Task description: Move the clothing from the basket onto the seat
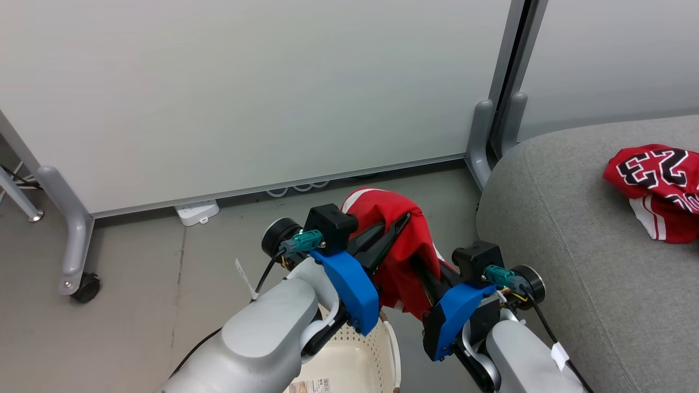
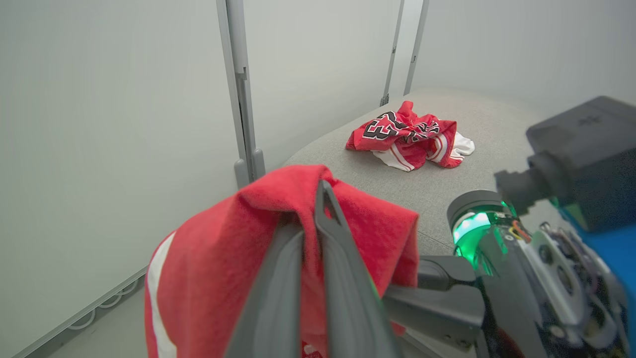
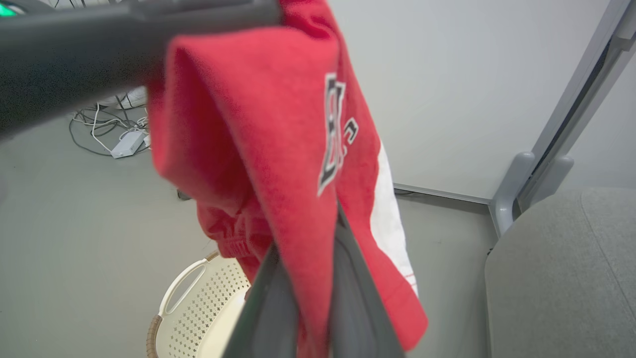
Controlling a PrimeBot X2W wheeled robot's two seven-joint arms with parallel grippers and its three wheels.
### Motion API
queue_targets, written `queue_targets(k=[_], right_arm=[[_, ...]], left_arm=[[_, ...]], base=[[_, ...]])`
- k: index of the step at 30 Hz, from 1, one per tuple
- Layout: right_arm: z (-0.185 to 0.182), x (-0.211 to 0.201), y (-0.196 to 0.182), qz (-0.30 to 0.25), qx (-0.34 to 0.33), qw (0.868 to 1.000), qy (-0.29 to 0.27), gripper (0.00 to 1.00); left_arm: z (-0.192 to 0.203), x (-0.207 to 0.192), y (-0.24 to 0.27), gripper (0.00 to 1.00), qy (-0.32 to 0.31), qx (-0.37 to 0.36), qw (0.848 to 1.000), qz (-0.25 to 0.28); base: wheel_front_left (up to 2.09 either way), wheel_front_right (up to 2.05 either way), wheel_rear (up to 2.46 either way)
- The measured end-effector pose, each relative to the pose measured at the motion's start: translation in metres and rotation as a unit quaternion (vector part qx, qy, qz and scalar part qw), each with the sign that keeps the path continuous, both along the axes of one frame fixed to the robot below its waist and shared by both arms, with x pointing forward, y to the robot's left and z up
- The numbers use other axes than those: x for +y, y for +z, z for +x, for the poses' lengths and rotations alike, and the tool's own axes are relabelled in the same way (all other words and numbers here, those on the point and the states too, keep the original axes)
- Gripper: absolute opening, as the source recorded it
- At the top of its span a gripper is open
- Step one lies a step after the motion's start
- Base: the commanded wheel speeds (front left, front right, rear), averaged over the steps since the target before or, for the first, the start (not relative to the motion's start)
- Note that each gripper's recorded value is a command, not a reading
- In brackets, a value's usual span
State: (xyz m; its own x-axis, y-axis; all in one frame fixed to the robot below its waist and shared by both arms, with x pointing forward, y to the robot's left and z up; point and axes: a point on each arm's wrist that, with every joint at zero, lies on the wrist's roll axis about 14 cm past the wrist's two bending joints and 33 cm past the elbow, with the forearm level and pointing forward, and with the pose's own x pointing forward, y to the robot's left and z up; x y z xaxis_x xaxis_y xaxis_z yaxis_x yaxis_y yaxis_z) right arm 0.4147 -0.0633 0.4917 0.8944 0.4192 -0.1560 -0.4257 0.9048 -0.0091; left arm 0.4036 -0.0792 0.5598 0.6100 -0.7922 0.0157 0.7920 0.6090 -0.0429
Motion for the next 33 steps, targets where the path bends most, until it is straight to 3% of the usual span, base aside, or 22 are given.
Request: queue_targets(k=[32, 33], right_arm=[[-0.006, -0.008, 0.003, 0.013, -0.010, 1.000, -0.008, 0.00], [-0.006, -0.008, 0.002, 0.014, -0.010, 1.000, -0.009, 0.00]], left_arm=[[-0.010, -0.010, 0.008, 0.00, -0.011, -0.006, 1.000, -0.005], [-0.010, -0.010, 0.008, 0.33, -0.011, -0.005, 1.000, -0.005]], base=[[0.00, 0.00, 0.00], [0.00, 0.00, 0.00]])
